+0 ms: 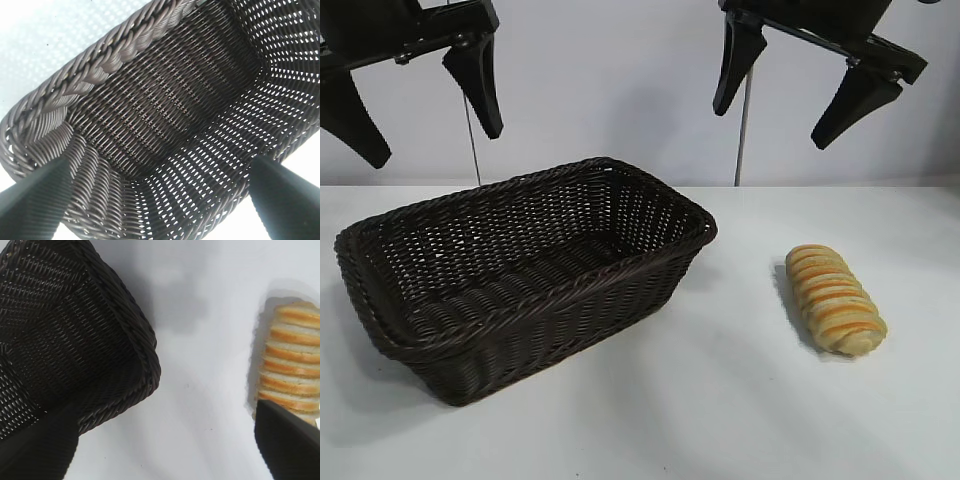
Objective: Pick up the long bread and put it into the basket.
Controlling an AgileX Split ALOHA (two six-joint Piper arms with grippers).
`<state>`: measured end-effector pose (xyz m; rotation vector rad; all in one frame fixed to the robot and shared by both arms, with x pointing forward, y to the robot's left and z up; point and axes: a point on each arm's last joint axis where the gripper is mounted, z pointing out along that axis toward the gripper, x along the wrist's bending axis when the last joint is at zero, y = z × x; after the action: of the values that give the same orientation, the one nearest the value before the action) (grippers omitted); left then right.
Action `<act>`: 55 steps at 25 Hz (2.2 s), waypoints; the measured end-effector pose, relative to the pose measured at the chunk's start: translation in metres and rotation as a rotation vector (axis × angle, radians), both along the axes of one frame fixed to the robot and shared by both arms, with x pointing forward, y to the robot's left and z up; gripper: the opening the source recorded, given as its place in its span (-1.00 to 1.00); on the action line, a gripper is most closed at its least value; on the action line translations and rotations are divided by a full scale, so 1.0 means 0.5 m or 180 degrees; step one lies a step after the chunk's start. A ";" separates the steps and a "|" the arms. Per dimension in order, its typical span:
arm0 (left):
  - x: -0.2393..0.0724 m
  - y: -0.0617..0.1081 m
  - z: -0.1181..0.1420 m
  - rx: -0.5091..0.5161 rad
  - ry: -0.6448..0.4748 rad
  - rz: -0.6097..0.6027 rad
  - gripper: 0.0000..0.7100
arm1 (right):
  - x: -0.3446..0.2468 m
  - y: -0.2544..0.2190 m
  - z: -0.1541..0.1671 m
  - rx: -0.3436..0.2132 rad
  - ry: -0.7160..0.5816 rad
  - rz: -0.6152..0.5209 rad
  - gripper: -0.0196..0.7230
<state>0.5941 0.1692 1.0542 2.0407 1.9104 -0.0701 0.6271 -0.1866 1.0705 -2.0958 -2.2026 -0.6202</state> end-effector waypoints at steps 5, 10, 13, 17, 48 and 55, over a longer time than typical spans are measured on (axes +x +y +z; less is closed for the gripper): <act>0.000 0.000 0.000 0.0000 0.0000 0.0000 0.95 | -0.001 0.000 0.000 -0.0003 0.0015 0.0004 0.90; 0.000 0.000 0.000 0.0000 0.0000 0.0000 0.95 | -0.001 0.000 0.000 -0.0003 0.0017 0.0005 0.90; 0.000 0.000 0.000 0.0000 0.0000 0.0000 0.95 | -0.001 0.000 0.000 -0.0003 0.0017 0.0005 0.90; 0.000 0.000 0.000 0.0000 0.0000 0.0000 0.95 | -0.001 0.000 0.000 -0.0003 0.0017 0.0005 0.90; -0.111 0.104 -0.109 0.0056 0.0207 0.1032 0.95 | -0.002 -0.001 -0.001 -0.0027 0.0021 0.0062 0.90; -0.131 0.101 -0.179 -0.0176 0.0213 0.1315 0.95 | -0.002 -0.001 -0.001 -0.0034 0.0018 0.0079 0.90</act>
<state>0.5286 0.2198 0.9645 1.5894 2.3024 -0.0887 0.6259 -0.1869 1.0700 -2.0694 -2.2302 -0.6014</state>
